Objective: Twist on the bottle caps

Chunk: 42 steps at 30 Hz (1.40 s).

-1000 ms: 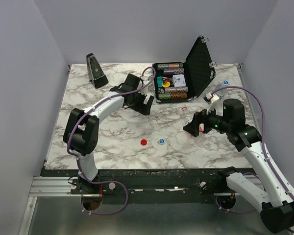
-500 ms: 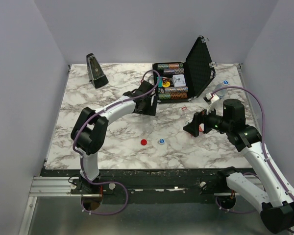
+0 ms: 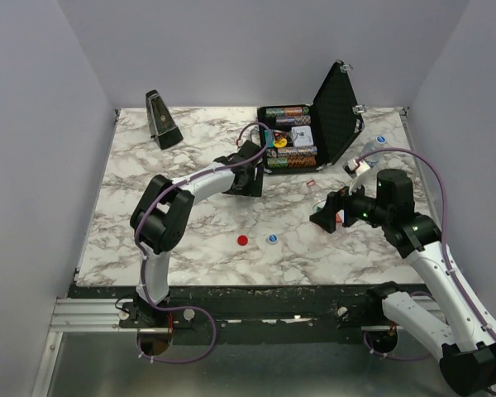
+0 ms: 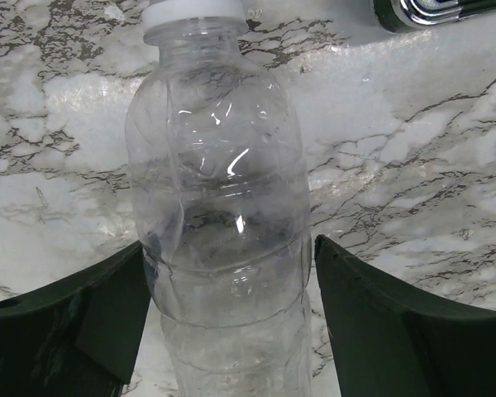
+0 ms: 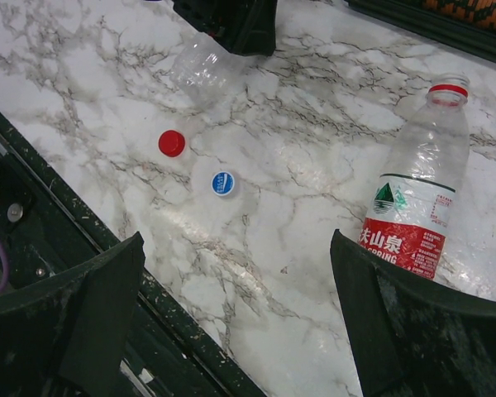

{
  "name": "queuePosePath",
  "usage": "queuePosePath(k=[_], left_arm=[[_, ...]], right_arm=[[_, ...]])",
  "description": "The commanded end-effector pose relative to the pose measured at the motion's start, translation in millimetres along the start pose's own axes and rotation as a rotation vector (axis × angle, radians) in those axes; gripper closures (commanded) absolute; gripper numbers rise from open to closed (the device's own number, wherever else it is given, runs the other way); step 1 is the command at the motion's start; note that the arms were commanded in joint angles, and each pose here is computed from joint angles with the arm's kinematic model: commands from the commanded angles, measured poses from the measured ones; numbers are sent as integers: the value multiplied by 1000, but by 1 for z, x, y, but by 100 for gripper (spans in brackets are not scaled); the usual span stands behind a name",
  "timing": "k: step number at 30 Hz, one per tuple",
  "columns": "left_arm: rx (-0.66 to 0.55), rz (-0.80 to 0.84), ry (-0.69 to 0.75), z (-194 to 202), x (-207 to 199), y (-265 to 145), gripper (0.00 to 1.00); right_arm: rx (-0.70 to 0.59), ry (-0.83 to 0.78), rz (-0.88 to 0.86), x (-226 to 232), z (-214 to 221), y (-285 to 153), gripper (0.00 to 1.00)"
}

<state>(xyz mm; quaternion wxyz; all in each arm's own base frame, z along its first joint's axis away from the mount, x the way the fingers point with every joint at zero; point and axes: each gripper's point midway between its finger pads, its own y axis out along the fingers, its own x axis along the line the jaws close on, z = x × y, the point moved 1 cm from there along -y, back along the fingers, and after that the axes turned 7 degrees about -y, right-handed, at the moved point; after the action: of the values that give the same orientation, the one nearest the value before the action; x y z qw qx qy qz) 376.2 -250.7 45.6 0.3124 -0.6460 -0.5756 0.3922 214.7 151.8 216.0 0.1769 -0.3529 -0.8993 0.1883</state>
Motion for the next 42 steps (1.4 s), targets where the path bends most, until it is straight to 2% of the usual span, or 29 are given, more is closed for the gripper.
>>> queuePosePath(k=[1, 6, 10, 15, 18, 20, 24, 31, 34, 39, 42], left_arm=[[-29, -31, -6, -7, 3, -2, 21], [-108, 25, 42, -21, 0, -23, 43], [-209, 111, 112, -36, -6, -54, 52], [-424, 279, 243, -49, -11, -114, 53], [-608, 411, 318, -51, -13, -161, 55], [-724, 545, 375, -44, -20, -196, 56], [-903, 700, 437, -26, -18, -251, 56], [-1068, 836, 469, 3, -4, -312, 57], [-1111, 849, 523, 20, 3, -316, 58], [-1183, 797, 516, 29, 21, -319, 59], [-1194, 772, 506, 32, 27, -320, 63]], right_arm=[[-13, -30, 18, -2, -1, 0, 0], [-8, -26, 12, -1, -6, -1, 0], [-3, -29, 13, -2, -10, -2, 0], [19, -30, 21, -2, -18, -4, 0], [35, -25, 25, -3, -21, -3, 2], [58, -16, 32, -2, -21, 2, 4], [128, -3, 48, 2, -18, 17, 7], [319, -28, 99, 21, -6, 50, 7], [401, -54, 130, 31, 2, 62, 7], [548, -74, 184, 41, 28, 85, 11], [604, -80, 201, 47, 41, 96, 14]])
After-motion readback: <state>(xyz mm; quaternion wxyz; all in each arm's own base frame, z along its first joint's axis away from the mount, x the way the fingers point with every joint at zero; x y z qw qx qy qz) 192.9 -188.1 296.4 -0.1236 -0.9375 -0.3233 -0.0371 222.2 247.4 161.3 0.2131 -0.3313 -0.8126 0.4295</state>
